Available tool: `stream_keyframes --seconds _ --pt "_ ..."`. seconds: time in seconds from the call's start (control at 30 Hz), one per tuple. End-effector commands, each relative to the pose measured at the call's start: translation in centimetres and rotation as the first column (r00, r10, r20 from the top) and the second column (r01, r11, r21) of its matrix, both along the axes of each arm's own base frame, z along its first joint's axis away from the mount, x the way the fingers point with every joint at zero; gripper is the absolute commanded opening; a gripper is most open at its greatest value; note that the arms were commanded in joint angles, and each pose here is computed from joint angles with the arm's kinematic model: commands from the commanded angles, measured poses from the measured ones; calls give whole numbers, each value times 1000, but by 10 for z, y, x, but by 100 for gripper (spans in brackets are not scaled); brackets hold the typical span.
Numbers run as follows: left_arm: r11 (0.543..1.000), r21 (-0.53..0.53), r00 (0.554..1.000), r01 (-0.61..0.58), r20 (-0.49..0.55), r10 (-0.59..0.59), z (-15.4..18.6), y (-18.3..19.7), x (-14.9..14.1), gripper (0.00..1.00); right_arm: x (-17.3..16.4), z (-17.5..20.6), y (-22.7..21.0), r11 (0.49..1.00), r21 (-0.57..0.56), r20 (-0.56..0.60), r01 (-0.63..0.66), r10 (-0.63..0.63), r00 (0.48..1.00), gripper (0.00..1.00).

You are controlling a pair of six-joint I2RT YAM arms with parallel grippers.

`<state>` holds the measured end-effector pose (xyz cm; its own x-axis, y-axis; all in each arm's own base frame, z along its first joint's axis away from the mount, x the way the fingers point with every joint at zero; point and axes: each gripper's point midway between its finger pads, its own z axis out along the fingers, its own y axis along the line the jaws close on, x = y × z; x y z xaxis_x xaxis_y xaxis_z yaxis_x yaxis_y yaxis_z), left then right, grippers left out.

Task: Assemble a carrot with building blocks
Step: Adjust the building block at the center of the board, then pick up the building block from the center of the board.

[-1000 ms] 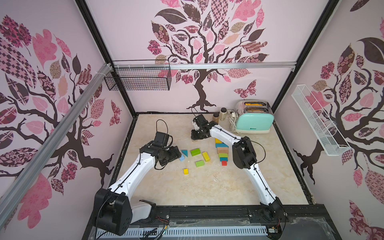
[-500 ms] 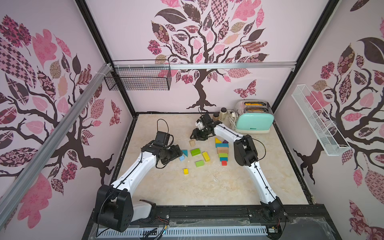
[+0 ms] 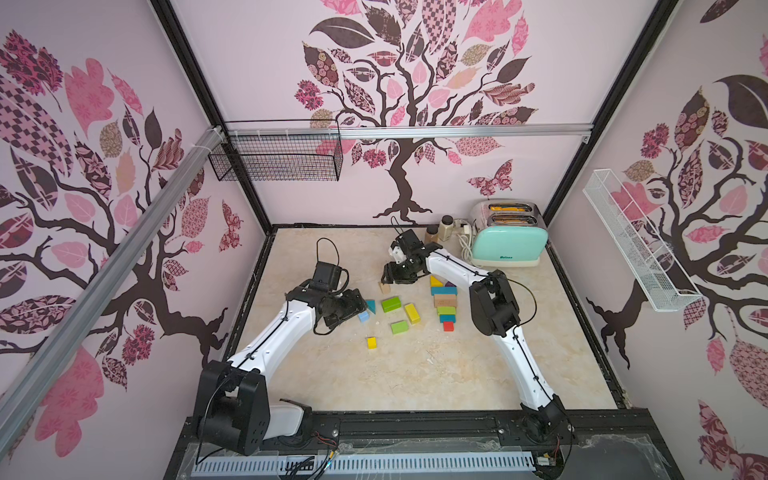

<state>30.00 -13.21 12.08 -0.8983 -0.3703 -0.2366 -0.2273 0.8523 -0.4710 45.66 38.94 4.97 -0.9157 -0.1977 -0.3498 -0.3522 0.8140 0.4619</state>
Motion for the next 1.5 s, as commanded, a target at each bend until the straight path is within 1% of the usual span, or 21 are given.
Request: stream_keyframes --seconds 0.0,0.1,0.13,0.2,0.23,0.33,0.43,0.57,0.77,0.8,0.83,0.9,0.93,1.03,1.1,1.23,1.3,1.33,1.4,1.47 --pt "1000 -15 999 2 35 -2 11 -2 9 81 -10 11 12 998 -38 55 -45 47 997 65" --pt "1000 -8 999 0 43 0 13 0 7 81 -9 12 14 997 -57 82 -48 53 995 65" --pt "1000 -5 999 -4 42 4 12 0 7 81 -9 -4 12 995 -91 68 -48 55 996 64" --pt "1000 -4 999 -7 44 7 12 1 6 81 -9 -13 11 989 -142 72 -50 61 996 63" --pt "1000 -3 999 -6 46 6 13 1 6 81 -9 -15 11 986 -158 77 -49 62 995 61" --pt "1000 -2 999 -3 54 3 15 2 6 81 -7 -21 7 981 -192 89 -38 56 994 51" --pt "1000 1 999 -2 54 2 15 2 6 81 -5 -27 2 973 -231 94 -17 40 995 44" --pt "1000 2 998 3 56 -3 16 2 5 81 -4 -32 2 972 -236 91 -7 29 995 44" --pt "1000 5 998 5 57 -6 16 3 3 81 -8 -37 5 972 -234 82 -11 31 996 36" --pt "1000 5 998 6 57 -7 17 3 3 81 -8 -37 5 972 -233 81 -9 29 996 36" --pt "1000 6 998 5 59 -5 17 3 3 81 -8 -38 6 972 -233 82 -7 26 996 38" --pt "1000 7 998 5 60 -6 17 3 2 81 -7 -38 9 974 -224 83 -4 23 996 48" --pt "1000 6 998 6 61 -6 18 3 2 81 -8 -37 10 975 -222 85 -6 26 996 50" --pt "1000 8 998 5 59 -5 17 4 0 81 -8 -40 12 975 -224 85 -4 24 996 50" --pt "1000 8 998 3 62 -4 18 5 -1 81 -8 -41 12 974 -227 82 -3 22 996 46" --pt "1000 11 998 4 62 -5 17 6 -3 81 -9 -42 8 970 -243 81 -1 21 996 33" --pt "1000 11 998 5 64 -5 18 6 -3 81 -9 -41 8 970 -243 85 1 20 996 25" --pt "1000 11 998 5 65 -6 18 6 -2 81 -9 -39 8 971 -240 89 4 18 996 22" --pt "1000 8 998 9 69 -9 20 5 -2 81 -8 -34 8 972 -236 96 5 19 995 21" --pt "1000 6 997 15 82 -16 24 5 -1 81 -7 -22 9 975 -223 110 4 21 994 17"
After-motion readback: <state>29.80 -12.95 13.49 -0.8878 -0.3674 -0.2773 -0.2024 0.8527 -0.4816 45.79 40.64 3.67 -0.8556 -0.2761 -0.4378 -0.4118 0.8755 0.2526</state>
